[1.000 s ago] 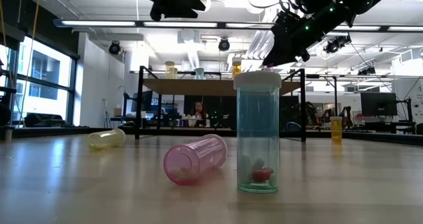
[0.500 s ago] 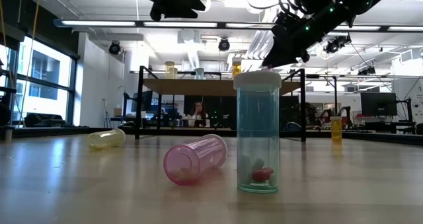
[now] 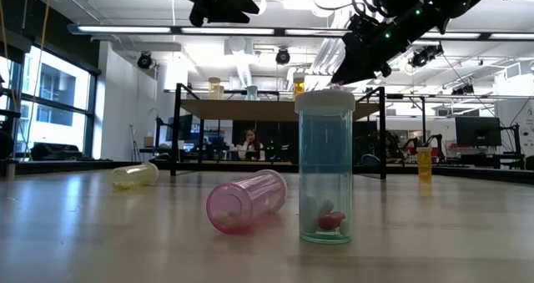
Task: Pick and place medicine bottles onto shelf by color
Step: Put the right pink pill bottle on the shelf aligned with the other pink pill bottle, then put the left blue pill bottle on the shelf aligned with the other blue pill bottle
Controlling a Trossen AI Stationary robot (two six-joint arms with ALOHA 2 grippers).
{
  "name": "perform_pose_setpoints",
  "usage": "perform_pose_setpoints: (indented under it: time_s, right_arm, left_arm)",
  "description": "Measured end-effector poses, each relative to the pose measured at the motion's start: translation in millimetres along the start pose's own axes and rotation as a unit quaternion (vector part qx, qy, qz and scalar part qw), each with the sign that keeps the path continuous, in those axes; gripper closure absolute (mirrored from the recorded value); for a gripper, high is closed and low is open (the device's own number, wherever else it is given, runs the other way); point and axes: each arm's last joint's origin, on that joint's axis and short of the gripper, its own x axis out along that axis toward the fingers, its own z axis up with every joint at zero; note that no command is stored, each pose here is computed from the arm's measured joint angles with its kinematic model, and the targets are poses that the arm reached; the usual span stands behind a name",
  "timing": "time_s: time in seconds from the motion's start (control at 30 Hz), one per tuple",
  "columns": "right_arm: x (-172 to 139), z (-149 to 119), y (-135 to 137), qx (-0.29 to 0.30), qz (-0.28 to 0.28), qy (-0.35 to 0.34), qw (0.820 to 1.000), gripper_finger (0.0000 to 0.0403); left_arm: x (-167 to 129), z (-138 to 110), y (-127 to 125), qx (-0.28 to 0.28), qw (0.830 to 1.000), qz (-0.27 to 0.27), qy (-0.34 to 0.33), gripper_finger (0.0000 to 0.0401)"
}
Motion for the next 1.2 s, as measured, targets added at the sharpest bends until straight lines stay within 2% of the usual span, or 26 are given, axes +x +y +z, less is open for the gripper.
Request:
perform_pose_setpoints:
  time_s: [0.63,0.9,1.0,1.2]
  right_arm:
    - [-22.4,15.4,-1.6,0.009,0.001,-0.061,0.998,0.0242]
    - [-46.8,23.8,9.4,0.003,0.033,-0.102,0.994,0.0242]
    - [-55.1,25.8,15.9,-0.017,0.047,-0.116,0.992,0.0242]
    - [-62.2,27.2,25.7,-0.055,0.016,-0.131,0.990,0.0242]
  left_arm:
    - [0.0,-3.7,0.0,0.006,1.000,0.000,0.018,0.0197]
    - [-4.6,-18.8,-2.2,-0.025,0.995,-0.001,0.097,0.0197]
    - [-13.2,-24.7,-4.6,-0.048,0.989,-0.002,0.137,0.0197]
    - [-32.0,-39.3,-11.7,-0.107,0.968,0.009,0.226,0.0197]
